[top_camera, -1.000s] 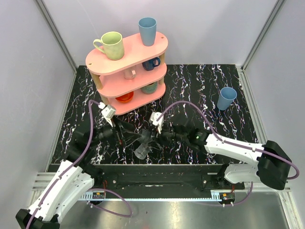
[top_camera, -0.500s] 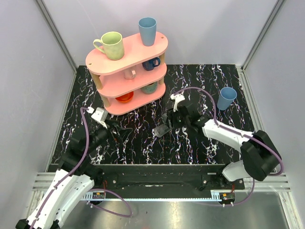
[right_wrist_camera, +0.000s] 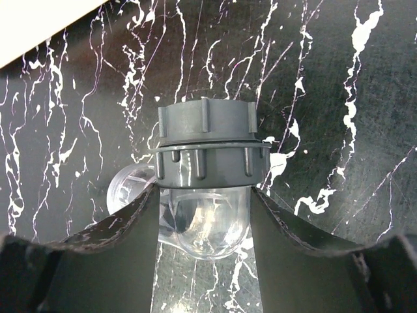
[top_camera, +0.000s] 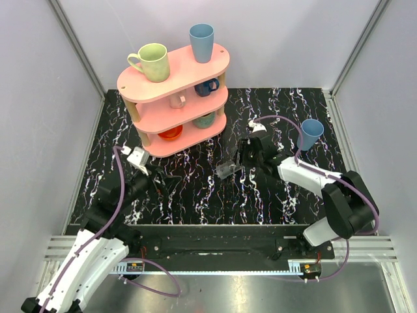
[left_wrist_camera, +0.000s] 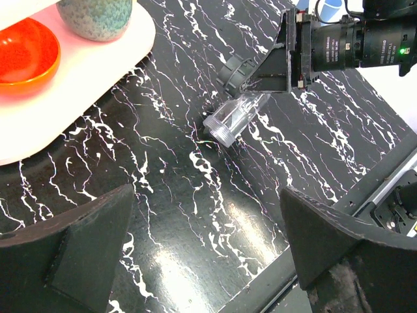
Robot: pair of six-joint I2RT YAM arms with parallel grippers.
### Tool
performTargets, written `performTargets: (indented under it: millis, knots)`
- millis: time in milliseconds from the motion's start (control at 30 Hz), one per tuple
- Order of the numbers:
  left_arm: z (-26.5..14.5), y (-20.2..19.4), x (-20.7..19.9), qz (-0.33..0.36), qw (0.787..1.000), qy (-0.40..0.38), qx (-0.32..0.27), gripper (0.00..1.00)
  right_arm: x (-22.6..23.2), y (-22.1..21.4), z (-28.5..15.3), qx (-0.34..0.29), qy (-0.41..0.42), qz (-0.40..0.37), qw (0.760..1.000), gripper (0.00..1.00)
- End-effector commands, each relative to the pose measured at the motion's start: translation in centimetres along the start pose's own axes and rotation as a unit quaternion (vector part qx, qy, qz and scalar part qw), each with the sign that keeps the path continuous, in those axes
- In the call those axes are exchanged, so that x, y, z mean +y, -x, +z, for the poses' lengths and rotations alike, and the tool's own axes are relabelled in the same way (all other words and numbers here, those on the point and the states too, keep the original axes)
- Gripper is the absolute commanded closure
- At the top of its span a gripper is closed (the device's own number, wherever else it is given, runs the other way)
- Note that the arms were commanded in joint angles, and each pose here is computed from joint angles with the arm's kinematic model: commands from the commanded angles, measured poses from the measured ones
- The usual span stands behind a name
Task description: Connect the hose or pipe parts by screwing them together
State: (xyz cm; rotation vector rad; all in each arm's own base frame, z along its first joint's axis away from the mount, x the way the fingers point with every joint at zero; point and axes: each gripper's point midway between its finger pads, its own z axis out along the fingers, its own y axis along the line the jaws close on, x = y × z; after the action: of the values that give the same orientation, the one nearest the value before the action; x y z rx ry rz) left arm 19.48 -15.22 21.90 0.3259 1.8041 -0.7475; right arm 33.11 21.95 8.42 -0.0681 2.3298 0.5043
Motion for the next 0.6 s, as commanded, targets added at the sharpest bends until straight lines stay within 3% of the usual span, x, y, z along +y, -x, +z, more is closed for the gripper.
performTargets:
  millis: [0,100,133,167,567]
  knots:
    - [0.6,-0.2,-0.1,-0.001,1.000,-0.005,0.013,0.01,-3.4,-1.3,0.5,0.019,-0.076,0.003,0.997,0.48]
    - [0.7,-0.4,0.1,-0.001,1.000,0.000,0.019,0.01,-3.0,-0.4,0.0,0.012,-0.075,0.003,0.997,0.27]
    - [0.7,-0.2,0.4,-0.001,1.000,0.008,0.015,0.01,-3.0,-0.3,-0.4,0.014,-0.077,0.003,0.997,0.10]
    - [0.7,-0.3,0.5,-0.001,1.000,0.011,0.015,0.01,-2.8,0.1,-0.7,0.010,-0.075,0.003,0.997,0.03]
    - [-0.2,1.5,1.2,0.010,0.999,0.041,-0.025,0.01,0.3,4.5,-7.3,-0.017,-0.036,0.011,0.999,0.00]
